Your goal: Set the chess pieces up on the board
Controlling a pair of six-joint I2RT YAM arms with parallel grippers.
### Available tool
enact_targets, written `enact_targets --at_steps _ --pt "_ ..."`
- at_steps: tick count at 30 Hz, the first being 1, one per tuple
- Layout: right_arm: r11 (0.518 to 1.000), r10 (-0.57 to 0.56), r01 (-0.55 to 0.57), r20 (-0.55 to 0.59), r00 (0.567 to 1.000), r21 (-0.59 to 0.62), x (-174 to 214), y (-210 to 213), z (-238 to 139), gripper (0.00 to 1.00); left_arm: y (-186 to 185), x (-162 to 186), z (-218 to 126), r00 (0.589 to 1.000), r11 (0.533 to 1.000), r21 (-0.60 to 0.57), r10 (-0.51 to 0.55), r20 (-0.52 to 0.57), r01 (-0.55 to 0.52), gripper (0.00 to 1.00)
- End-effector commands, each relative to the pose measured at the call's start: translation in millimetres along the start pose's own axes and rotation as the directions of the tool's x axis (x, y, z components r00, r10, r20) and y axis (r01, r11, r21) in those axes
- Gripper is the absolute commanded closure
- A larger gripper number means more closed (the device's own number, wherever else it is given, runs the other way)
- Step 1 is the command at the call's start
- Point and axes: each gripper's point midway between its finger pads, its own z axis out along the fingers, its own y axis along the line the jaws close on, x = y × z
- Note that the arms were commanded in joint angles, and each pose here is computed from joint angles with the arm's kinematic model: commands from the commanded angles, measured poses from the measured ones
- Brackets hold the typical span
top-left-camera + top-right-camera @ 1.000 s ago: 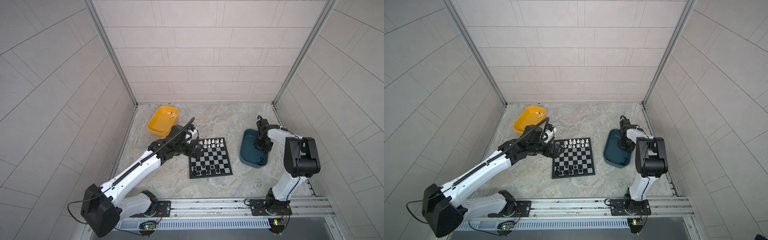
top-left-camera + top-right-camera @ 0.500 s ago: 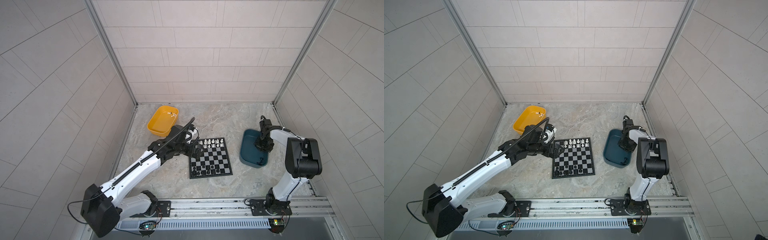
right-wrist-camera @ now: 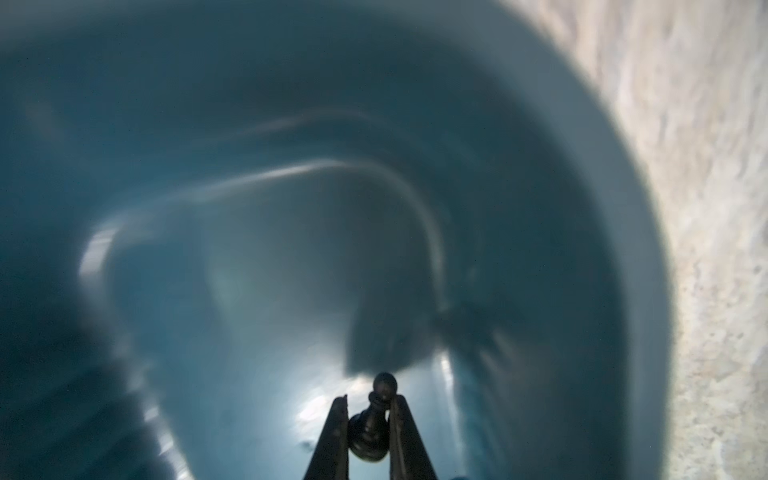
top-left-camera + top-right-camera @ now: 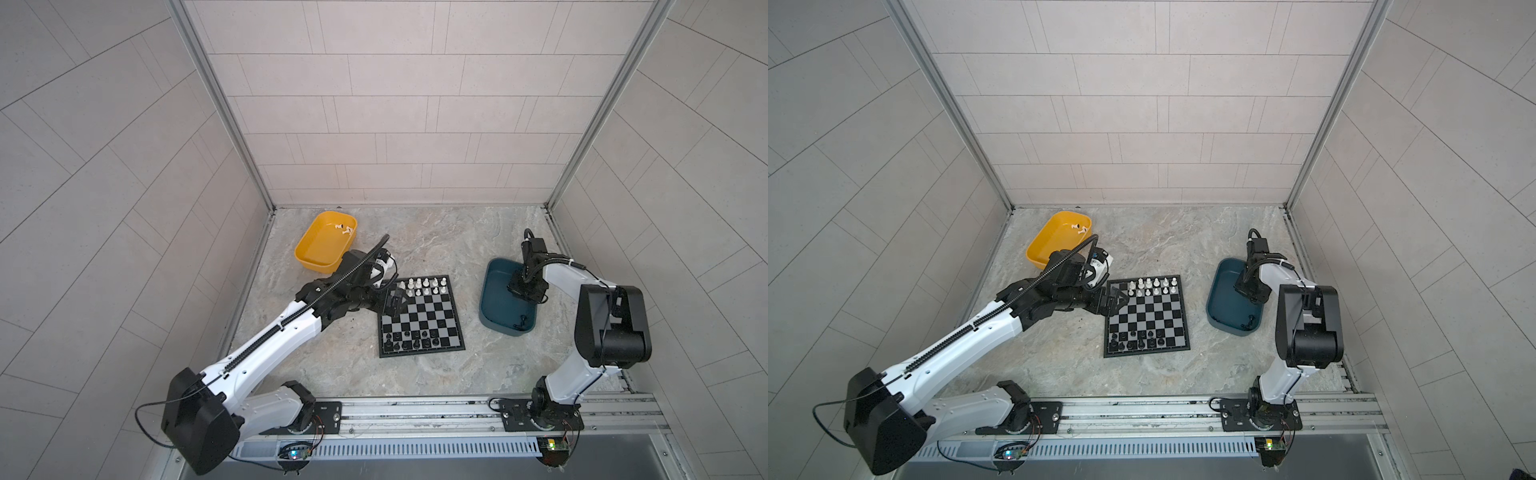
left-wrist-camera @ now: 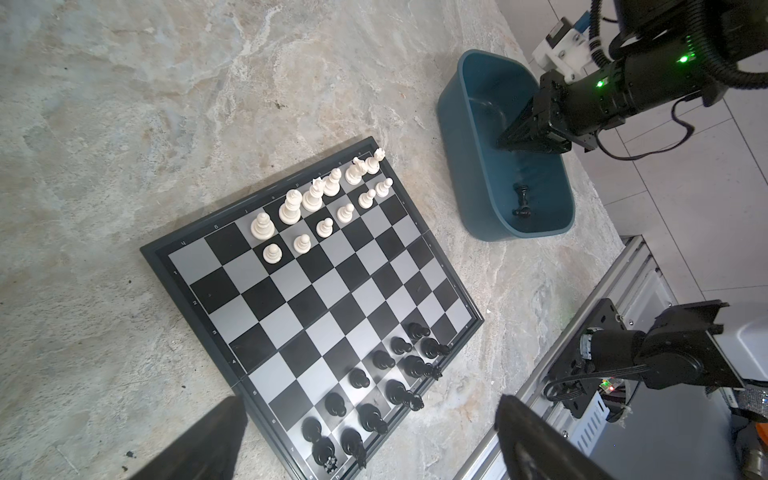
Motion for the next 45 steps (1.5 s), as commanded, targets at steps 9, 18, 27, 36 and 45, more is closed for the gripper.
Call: enact_targets --at_steps 9,18,27,36,45 --pt "0.874 -0.284 0.424 0.462 0.84 -0.235 -22.1 92.6 -106.5 0.96 -17.2 -31.6 -11.5 0.994 0.992 0.091 -0.09 0.064 0.084 0.0" --pt "0.395 -0.423 0.889 0.813 0.401 -0.232 54.1 204.0 -157.9 1.0 -33.1 -70.2 -22.7 0.96 0.921 0.301 -0.275 0.058 0.246 0.02" --pt "-0.055 -0.43 0.998 0.902 -0.023 -0.001 142.1 226.2 -174.8 1.0 -33.4 -58.0 5.7 0.965 0.917 0.304 -0.232 -0.121 0.258 0.19" --pt "-0.159 -0.403 0.986 0.909 -0.109 0.048 165.5 223.8 -179.3 1.0 -61.8 -46.4 34.4 0.961 0.928 0.312 -0.125 -0.248 0.202 0.34" --pt "-0.156 -0.374 0.987 0.922 -0.101 0.045 166.1 224.5 -186.3 1.0 -71.2 -42.2 50.9 0.954 0.936 0.301 -0.097 -0.285 0.185 0.45"
